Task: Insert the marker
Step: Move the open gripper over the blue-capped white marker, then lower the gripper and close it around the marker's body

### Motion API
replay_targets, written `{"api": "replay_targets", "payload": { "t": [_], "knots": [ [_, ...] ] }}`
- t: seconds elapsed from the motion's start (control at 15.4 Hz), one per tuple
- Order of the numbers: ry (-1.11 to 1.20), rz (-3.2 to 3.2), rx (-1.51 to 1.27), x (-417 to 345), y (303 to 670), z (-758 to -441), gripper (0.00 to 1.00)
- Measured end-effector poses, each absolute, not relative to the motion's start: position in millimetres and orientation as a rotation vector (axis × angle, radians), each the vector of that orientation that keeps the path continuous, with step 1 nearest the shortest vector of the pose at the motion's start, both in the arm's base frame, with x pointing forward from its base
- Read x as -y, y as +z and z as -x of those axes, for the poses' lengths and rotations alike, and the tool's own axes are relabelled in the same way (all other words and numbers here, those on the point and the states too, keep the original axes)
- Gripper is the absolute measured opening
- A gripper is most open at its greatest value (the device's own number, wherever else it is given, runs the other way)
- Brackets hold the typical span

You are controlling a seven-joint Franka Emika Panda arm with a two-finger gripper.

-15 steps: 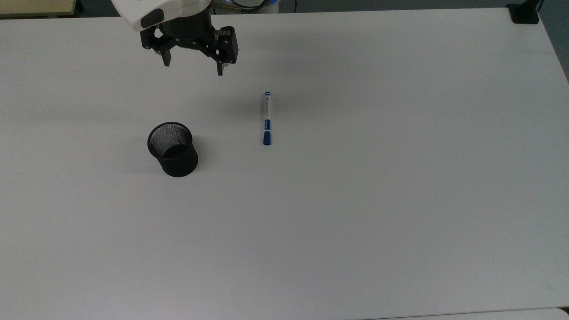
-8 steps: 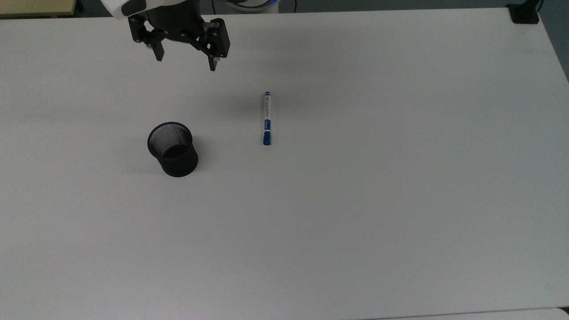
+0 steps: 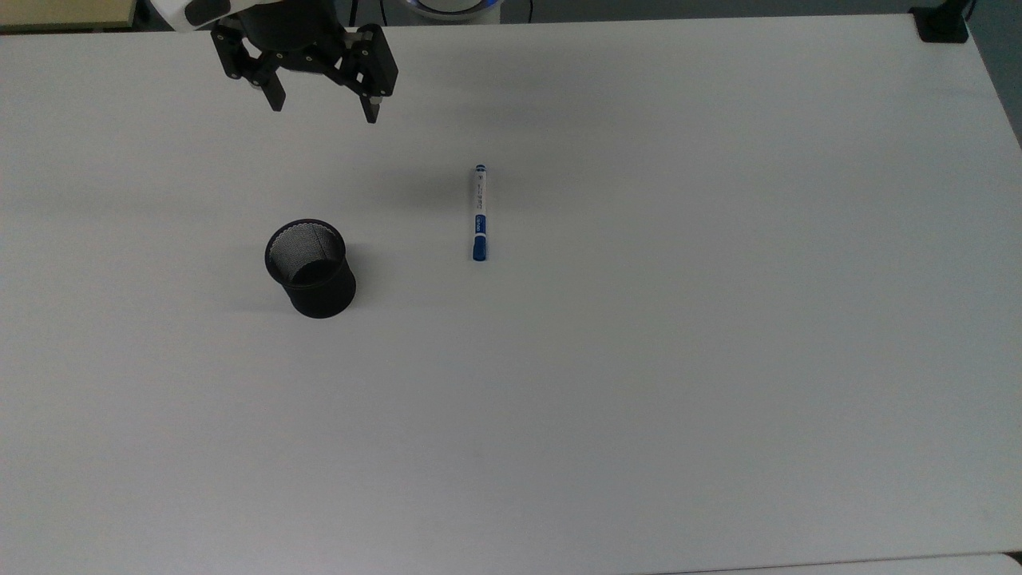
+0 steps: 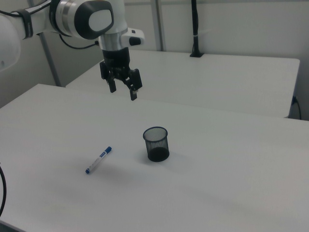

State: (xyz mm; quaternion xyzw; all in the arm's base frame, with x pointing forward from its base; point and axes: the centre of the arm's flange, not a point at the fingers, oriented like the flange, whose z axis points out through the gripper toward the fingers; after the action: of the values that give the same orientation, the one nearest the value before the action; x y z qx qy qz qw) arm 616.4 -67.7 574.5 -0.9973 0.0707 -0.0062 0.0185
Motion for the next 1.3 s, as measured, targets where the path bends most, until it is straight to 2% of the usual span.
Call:
{"api": "replay_targets", "payload": {
  "t": [0.26, 0.71, 0.97, 1.3],
  "knots": [
    [-0.018, 3.094, -0.216, 80, 573, -615, 1.0],
    [0.018, 3.099, -0.043, 78, 559, -618, 1.0],
    [0.119, 3.095, 0.067, 35, 522, -631, 1.0],
    [0.319, 3.079, 0.216, -29, 452, -633, 0.97]
  ]
}}
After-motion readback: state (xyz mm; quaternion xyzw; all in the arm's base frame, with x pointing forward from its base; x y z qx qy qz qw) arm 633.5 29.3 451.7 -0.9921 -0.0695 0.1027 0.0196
